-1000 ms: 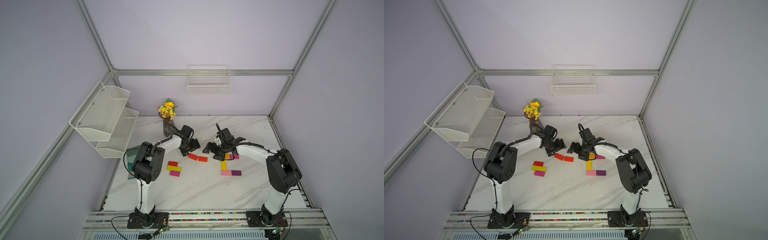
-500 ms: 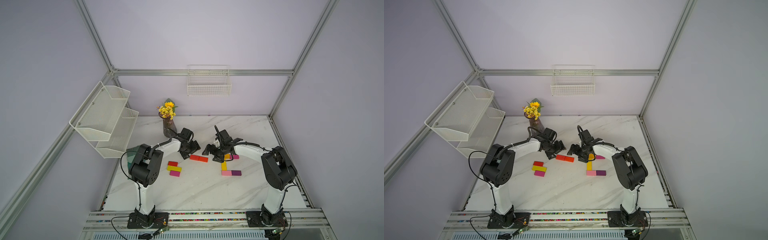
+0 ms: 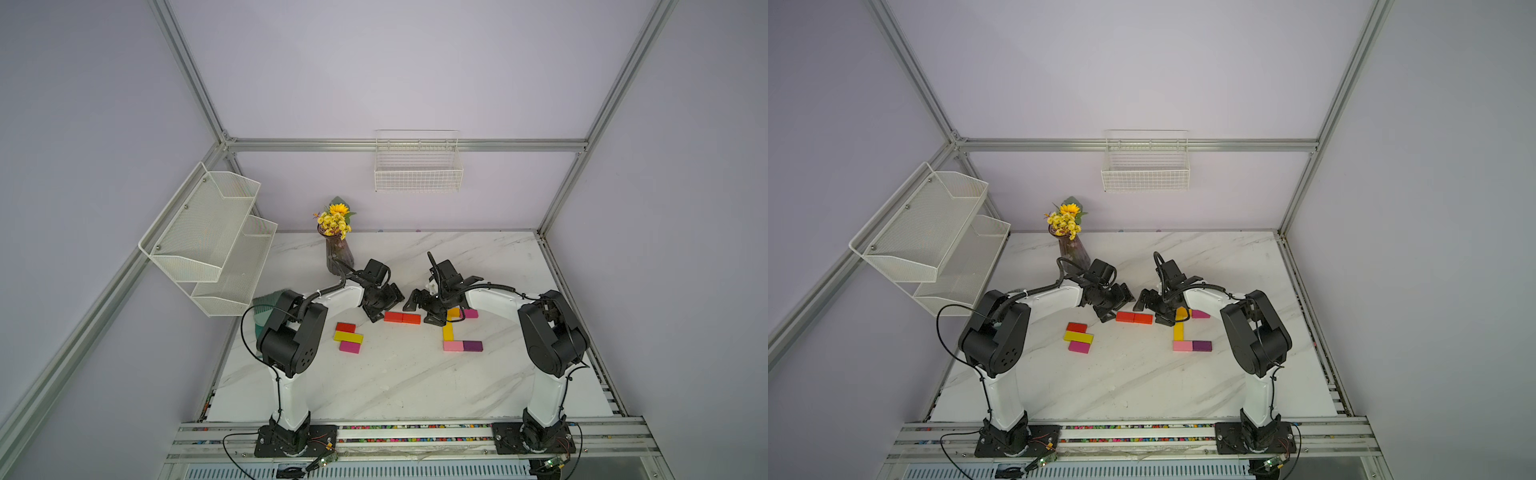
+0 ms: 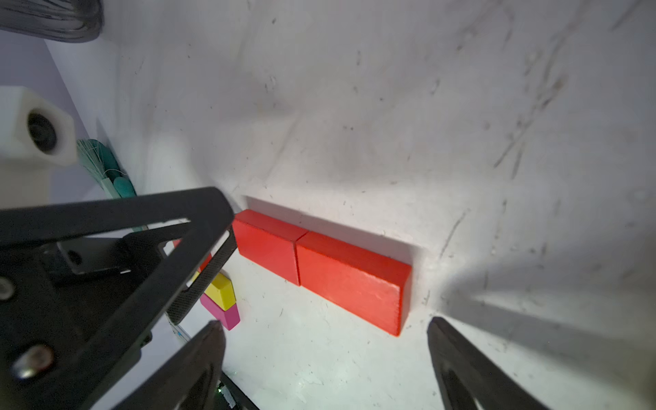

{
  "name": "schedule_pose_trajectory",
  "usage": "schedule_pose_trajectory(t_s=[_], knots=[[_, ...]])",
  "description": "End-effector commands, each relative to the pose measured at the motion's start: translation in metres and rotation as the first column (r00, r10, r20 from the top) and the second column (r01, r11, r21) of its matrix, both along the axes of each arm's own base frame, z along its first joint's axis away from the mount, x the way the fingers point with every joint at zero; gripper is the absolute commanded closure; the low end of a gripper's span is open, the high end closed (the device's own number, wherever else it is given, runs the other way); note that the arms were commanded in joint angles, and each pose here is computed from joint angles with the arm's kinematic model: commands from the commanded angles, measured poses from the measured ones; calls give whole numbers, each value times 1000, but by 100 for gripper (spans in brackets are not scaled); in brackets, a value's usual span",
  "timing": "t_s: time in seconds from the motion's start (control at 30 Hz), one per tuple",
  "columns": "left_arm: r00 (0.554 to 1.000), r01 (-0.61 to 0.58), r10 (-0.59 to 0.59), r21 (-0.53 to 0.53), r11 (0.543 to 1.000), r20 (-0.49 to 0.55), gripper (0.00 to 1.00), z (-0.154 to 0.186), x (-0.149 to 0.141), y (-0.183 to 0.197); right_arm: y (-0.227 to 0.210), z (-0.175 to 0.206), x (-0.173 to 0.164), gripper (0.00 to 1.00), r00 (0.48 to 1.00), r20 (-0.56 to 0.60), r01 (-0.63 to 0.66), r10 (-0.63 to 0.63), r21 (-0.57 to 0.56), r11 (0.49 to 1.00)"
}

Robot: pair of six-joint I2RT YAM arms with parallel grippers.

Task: Assemble the letter c with building blocks
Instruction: Assemble the building block at the center of the board.

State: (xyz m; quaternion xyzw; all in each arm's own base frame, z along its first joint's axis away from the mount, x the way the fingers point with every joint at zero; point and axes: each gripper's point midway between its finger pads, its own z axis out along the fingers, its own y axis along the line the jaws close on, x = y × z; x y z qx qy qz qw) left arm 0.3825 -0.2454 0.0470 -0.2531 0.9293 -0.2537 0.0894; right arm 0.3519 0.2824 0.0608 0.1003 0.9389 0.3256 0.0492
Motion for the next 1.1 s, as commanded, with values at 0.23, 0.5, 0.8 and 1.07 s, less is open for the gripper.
schedule_pose_trajectory(t_s=[0.23,0.5,0.8,1.07], knots=[[998,-48,47,-20,999,-52,11,-8,-17,1,6,3,14,9,1000,28,-8,7,17,1000],[995,-96,96,-25,995,-20,10,9,-11,14,6,25,12,9,998,58,-8,5,38,999],[987,-160,156,129,979,47,6,64,-19,79,17,65,6,9,991,127,-41,31,78,996],[938,-332,346,242,912,-18,5,46,-85,151,48,69,-12,9,985,151,-98,83,95,991]])
